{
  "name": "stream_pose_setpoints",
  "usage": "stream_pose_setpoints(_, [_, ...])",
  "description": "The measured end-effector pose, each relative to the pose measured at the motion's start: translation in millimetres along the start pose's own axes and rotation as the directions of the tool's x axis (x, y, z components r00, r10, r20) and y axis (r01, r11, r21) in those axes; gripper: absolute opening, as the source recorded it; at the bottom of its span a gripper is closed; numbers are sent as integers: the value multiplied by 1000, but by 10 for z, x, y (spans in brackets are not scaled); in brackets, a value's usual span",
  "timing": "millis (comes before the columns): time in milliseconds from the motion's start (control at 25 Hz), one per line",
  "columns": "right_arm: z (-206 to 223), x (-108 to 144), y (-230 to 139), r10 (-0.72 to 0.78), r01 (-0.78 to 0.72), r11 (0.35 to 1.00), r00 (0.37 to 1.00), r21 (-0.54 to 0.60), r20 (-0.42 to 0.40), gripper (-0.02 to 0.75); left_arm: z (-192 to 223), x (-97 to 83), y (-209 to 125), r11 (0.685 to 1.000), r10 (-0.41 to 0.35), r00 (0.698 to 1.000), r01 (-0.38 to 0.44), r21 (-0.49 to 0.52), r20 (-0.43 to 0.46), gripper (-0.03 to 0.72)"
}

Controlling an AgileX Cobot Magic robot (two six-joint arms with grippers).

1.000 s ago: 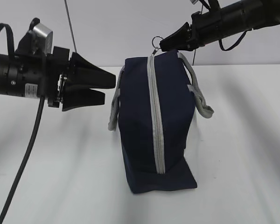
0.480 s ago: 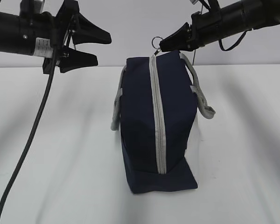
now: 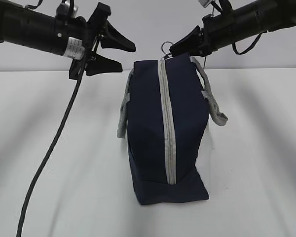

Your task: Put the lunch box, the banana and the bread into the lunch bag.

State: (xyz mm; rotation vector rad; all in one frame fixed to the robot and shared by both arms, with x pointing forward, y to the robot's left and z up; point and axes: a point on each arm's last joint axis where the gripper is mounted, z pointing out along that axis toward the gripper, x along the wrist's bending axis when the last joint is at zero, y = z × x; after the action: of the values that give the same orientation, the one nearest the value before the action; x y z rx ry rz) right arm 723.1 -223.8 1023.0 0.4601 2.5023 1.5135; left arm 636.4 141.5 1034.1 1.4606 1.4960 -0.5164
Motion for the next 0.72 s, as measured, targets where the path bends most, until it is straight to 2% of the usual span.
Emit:
stream_pose_setpoints(320, [0, 2, -36, -22, 23, 999, 1000, 39, -3, 0, 264, -50, 87, 997, 2, 998, 2, 71, -57, 426])
stream_pose_setpoints(520, [-1, 4, -50, -44, 44, 998, 999, 54, -7, 0, 357, -10, 110, 996, -8, 998, 14, 83, -67, 389])
stream_pose_setpoints(600, [-1, 4, -51, -51, 51, 997, 999, 56, -7, 0, 404, 1, 106, 996, -8, 998, 14, 90, -67, 333])
stream_pose_setpoints(720, [-1, 4, -51, -51, 51, 997, 999, 56, -7, 0, 440, -14, 99, 996, -3, 998, 9, 90, -66, 195])
